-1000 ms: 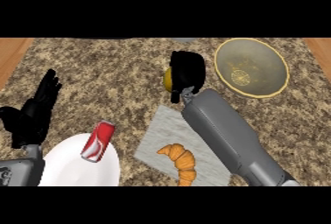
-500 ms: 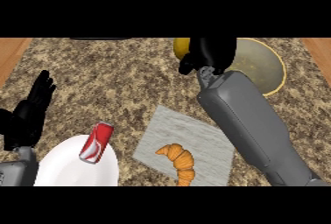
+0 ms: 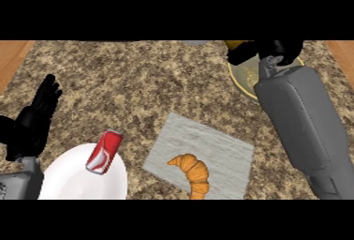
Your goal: Pick the lemon from the placemat and place it in the bowl
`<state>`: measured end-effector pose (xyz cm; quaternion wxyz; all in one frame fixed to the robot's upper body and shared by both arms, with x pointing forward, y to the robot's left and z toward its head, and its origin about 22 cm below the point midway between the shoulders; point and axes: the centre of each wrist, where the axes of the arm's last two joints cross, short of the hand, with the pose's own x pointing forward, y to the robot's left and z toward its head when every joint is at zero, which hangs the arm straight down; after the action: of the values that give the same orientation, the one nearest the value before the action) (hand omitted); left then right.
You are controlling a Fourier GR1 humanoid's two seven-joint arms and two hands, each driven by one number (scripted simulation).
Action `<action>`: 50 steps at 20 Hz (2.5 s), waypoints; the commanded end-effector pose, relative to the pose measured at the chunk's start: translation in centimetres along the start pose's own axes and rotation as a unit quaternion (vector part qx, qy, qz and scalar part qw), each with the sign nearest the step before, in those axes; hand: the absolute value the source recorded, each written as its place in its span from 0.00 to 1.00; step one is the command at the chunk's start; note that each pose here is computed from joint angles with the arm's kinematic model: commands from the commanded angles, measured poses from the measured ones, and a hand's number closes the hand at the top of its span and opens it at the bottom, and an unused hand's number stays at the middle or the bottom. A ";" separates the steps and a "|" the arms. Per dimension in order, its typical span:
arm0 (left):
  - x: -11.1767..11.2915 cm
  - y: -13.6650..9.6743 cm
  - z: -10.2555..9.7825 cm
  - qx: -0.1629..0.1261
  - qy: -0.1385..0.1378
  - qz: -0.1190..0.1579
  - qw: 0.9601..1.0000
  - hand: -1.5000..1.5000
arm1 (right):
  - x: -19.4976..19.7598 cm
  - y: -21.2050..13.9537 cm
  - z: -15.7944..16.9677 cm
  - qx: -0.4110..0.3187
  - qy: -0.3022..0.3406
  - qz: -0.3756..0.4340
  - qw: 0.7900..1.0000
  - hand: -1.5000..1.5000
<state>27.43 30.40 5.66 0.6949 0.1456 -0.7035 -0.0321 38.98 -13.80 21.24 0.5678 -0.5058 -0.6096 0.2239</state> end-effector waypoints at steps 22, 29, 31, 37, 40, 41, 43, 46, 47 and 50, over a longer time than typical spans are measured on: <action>0.5 -0.1 -1.4 -0.013 -0.024 0.007 1.000 0.50 | -19.1 5.4 -7.2 0.140 0.121 0.005 0.983 0.00; 0.2 -1.3 -0.4 -0.010 -0.003 -0.005 1.000 0.50 | -19.9 4.1 -7.5 0.064 0.092 -0.220 0.969 0.00; 0.3 -0.2 -0.7 -0.011 0.000 0.005 1.000 0.50 | -20.5 2.1 -8.3 0.006 0.092 -0.293 0.952 0.00; 1.4 1.8 -0.5 -0.005 -0.002 0.001 1.000 0.50 | -27.2 -2.4 -8.0 -0.037 0.090 -0.408 0.908 0.00; 0.0 0.6 -0.1 0.005 0.001 0.003 1.000 0.50 | -31.5 -2.5 -5.9 -0.015 0.115 -0.409 0.905 0.00; -1.6 -0.8 -0.2 -0.002 0.008 0.007 1.000 0.50 | -32.2 -3.0 -5.6 0.004 0.104 -0.409 0.906 0.00; -0.1 -1.3 -0.3 0.005 0.001 0.004 1.000 0.50 | -34.4 -4.0 -4.6 -0.007 0.110 -0.411 0.905 0.00; 0.0 1.6 -0.7 0.009 0.000 0.000 1.000 0.50 | -37.1 -5.1 -2.8 0.005 0.104 -0.427 0.898 0.00; -0.6 0.6 0.9 0.004 -0.002 0.004 1.000 0.50 | -39.2 -6.1 -1.5 0.003 0.098 -0.428 0.898 0.00; -0.2 -1.4 0.9 -0.002 0.000 0.001 1.000 0.50 | -42.0 -7.7 0.2 0.026 0.094 -0.475 0.875 0.00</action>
<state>27.10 30.64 5.41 0.6945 0.1480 -0.7035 -0.0288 33.09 -49.96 8.76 0.6748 -0.1984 -0.7041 -0.0969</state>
